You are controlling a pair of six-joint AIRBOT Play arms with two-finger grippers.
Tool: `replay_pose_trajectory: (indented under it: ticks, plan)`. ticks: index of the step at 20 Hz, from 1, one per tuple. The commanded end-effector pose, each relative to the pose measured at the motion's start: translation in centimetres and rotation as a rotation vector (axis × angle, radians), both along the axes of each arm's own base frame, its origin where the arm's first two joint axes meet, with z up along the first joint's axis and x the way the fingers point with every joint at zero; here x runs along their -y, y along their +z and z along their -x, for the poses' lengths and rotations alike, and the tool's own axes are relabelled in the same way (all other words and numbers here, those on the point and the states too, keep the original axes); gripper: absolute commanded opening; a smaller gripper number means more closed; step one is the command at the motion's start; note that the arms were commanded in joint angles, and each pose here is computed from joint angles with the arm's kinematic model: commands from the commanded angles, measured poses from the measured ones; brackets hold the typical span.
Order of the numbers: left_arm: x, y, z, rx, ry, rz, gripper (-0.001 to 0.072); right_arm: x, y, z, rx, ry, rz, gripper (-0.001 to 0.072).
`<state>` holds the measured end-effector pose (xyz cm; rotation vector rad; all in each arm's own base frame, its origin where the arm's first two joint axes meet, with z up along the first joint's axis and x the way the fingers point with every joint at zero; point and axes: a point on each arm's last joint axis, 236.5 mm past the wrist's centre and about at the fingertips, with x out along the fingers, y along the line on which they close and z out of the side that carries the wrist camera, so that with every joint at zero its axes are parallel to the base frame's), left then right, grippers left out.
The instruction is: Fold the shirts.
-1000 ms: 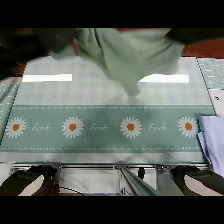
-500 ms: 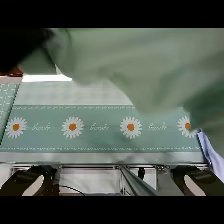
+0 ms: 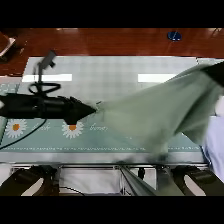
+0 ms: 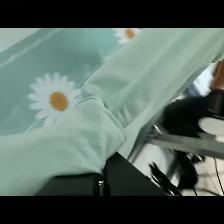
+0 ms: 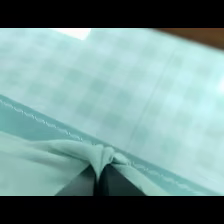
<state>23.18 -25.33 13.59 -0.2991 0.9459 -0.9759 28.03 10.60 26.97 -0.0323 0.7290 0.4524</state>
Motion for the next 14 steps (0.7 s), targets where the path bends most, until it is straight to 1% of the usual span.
replay_pose_trajectory:
  ticks: [1, 2, 5, 7, 8, 9, 10, 12, 14]
  plan:
    - [-2.2, -9.1, -4.2, -0.080, 0.238, -0.061, 0.0017, -1.2, -9.6, -5.8, -0.158, -0.045, -0.060, 0.0020]
    - [-2.7, -10.8, -5.2, -0.096, 0.280, -0.079, 0.0017, -1.6, -11.8, -7.6, -0.202, -0.055, -0.070, 0.0020]
    - [-3.7, -15.4, -8.6, -0.141, 0.401, -0.122, 0.0018, -3.8, -17.5, -13.4, -0.307, -0.086, -0.176, 0.0021]
    - [-3.8, -17.8, -10.1, -0.205, 0.481, -0.109, 0.0032, -5.6, -20.8, -15.7, -0.406, -0.090, -0.255, 0.0032]
    - [-3.5, -18.7, -10.3, -0.250, 0.500, -0.095, 0.0176, -6.4, -21.9, -16.7, -0.439, -0.083, -0.287, 0.0137]
    - [-3.1, -19.2, -10.3, -0.279, 0.490, -0.092, 0.0437, -7.0, -22.8, -17.7, -0.459, -0.074, -0.305, 0.0349]
    - [-2.8, -19.3, -10.3, -0.287, 0.463, -0.104, 0.0506, -7.1, -23.2, -18.6, -0.466, -0.069, -0.305, 0.0417]
    - [-4.3, -18.1, -11.0, -0.273, 0.407, -0.141, 0.0506, -5.5, -22.2, -19.6, -0.478, -0.067, -0.301, 0.0416]
    - [-7.7, -15.7, -11.4, -0.362, 0.412, -0.123, 0.0506, -0.5, -20.2, -19.6, -0.471, -0.099, -0.268, 0.0415]
